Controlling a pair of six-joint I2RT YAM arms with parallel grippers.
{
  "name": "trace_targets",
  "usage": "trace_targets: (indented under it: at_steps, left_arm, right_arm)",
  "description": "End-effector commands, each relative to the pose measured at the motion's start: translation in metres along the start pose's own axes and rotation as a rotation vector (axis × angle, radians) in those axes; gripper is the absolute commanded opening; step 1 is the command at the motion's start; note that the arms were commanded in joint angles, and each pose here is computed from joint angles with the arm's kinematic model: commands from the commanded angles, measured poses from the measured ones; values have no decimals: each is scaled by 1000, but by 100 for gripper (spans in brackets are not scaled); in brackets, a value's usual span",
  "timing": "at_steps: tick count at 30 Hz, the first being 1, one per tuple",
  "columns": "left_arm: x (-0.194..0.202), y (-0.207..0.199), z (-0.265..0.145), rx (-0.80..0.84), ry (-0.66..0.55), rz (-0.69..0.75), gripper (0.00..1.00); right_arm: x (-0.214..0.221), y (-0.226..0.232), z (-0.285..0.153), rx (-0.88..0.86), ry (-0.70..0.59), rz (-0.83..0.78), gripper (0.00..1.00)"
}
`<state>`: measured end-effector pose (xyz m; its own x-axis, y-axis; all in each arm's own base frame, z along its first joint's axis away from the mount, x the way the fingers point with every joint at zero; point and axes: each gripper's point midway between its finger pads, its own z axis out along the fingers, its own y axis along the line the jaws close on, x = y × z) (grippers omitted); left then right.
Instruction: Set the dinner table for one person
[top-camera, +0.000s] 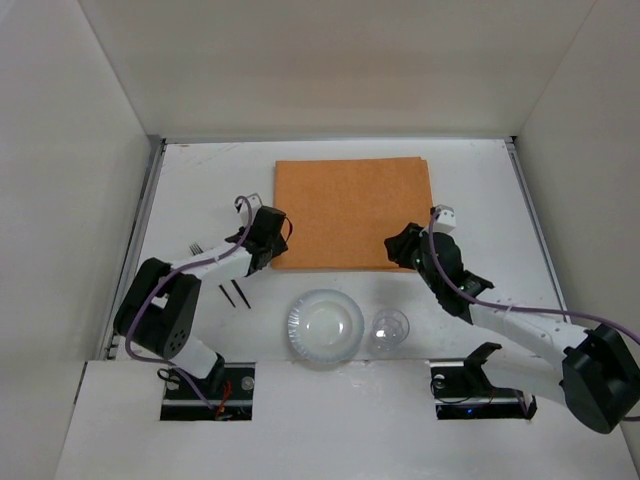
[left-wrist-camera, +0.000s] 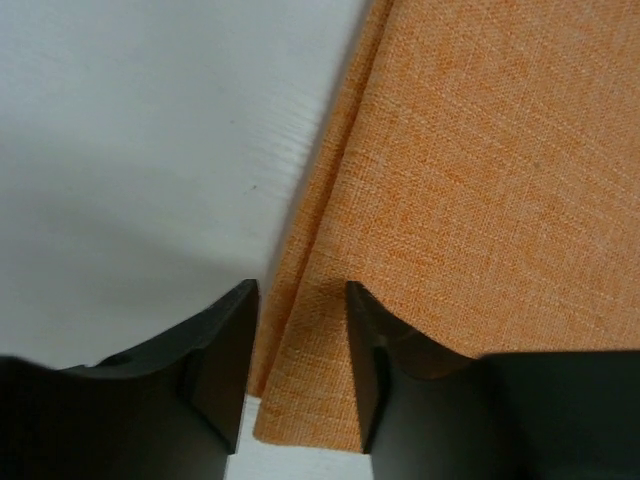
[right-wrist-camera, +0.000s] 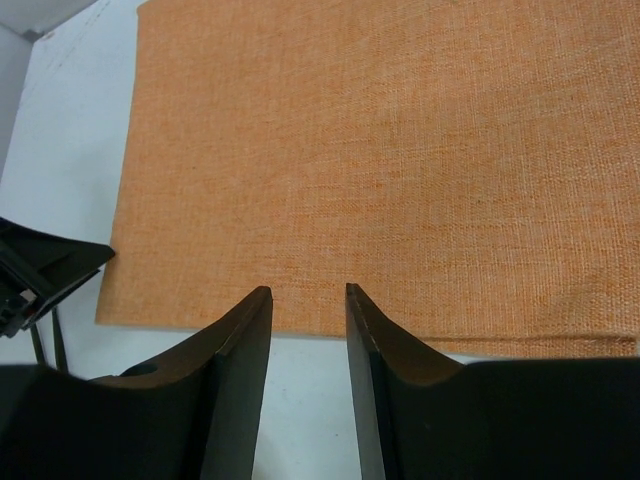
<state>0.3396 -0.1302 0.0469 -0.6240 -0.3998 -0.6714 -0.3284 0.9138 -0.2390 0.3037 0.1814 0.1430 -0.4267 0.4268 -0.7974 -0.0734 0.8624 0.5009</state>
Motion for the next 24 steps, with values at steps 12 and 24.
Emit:
trace_targets:
  at_steps: [12,24]
  left_arm:
    - [13,40,19,-64,54,-19,6]
    - [10,79,4,-108,52,-66,6]
  right_arm:
    - [-15,16,0,-57,-58,25,57]
    - [0,26,-22,-74,-16,23,67]
